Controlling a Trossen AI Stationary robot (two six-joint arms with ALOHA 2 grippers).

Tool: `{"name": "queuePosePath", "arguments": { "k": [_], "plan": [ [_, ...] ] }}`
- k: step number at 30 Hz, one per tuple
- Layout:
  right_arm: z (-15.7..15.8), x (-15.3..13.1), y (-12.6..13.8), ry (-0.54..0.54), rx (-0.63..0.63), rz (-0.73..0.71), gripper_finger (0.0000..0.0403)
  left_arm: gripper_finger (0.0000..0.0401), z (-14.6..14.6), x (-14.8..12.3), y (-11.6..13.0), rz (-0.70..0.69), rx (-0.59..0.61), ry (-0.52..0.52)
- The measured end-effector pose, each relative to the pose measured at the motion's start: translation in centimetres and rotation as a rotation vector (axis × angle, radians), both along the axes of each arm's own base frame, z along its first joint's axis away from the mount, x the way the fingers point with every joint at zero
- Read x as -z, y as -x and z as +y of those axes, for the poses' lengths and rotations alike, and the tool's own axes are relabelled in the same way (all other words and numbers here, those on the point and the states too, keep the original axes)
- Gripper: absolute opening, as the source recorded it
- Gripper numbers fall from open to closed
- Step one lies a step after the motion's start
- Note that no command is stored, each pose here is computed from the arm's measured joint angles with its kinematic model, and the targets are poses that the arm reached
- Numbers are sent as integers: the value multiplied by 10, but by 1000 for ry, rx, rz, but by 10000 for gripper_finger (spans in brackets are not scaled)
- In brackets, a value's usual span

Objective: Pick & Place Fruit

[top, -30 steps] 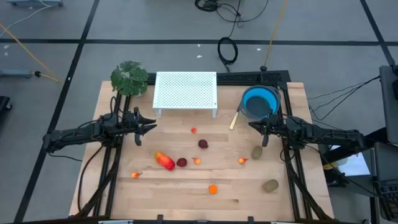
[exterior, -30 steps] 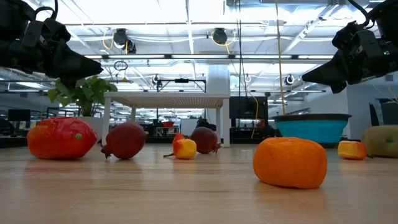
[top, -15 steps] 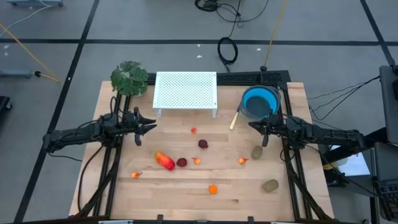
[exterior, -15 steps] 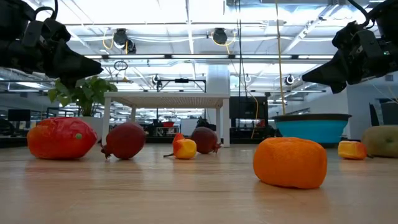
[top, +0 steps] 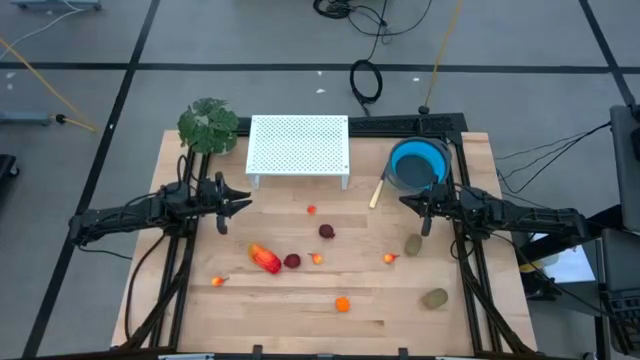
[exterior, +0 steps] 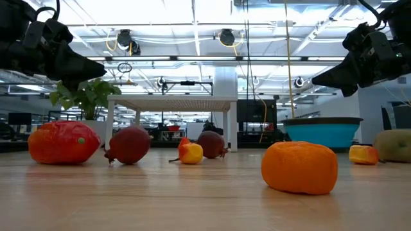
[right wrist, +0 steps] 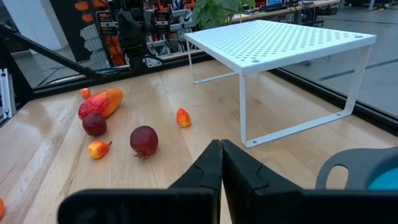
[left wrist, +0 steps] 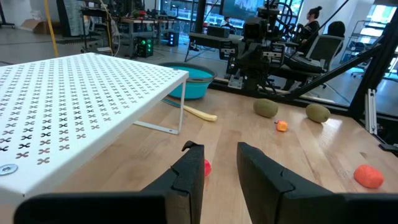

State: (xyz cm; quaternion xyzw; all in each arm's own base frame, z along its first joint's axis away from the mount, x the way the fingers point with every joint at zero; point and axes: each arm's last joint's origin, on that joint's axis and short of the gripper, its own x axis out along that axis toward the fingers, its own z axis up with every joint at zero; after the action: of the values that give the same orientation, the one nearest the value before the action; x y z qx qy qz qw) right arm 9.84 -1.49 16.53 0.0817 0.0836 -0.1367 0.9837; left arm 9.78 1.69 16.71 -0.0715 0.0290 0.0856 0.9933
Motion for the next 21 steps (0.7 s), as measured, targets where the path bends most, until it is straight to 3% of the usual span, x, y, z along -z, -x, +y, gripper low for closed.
{"name": "queuePosePath", "arguments": {
  "k": [13, 21],
  "plan": [
    [0, -3, -1, 3, 0, -36, 0, 93, 0, -1, 0, -14, -3, -5],
    [1, -36, 0, -34, -22, -403, 0, 93, 0, -20, 1, -211, -10, -40]
  ]
}}
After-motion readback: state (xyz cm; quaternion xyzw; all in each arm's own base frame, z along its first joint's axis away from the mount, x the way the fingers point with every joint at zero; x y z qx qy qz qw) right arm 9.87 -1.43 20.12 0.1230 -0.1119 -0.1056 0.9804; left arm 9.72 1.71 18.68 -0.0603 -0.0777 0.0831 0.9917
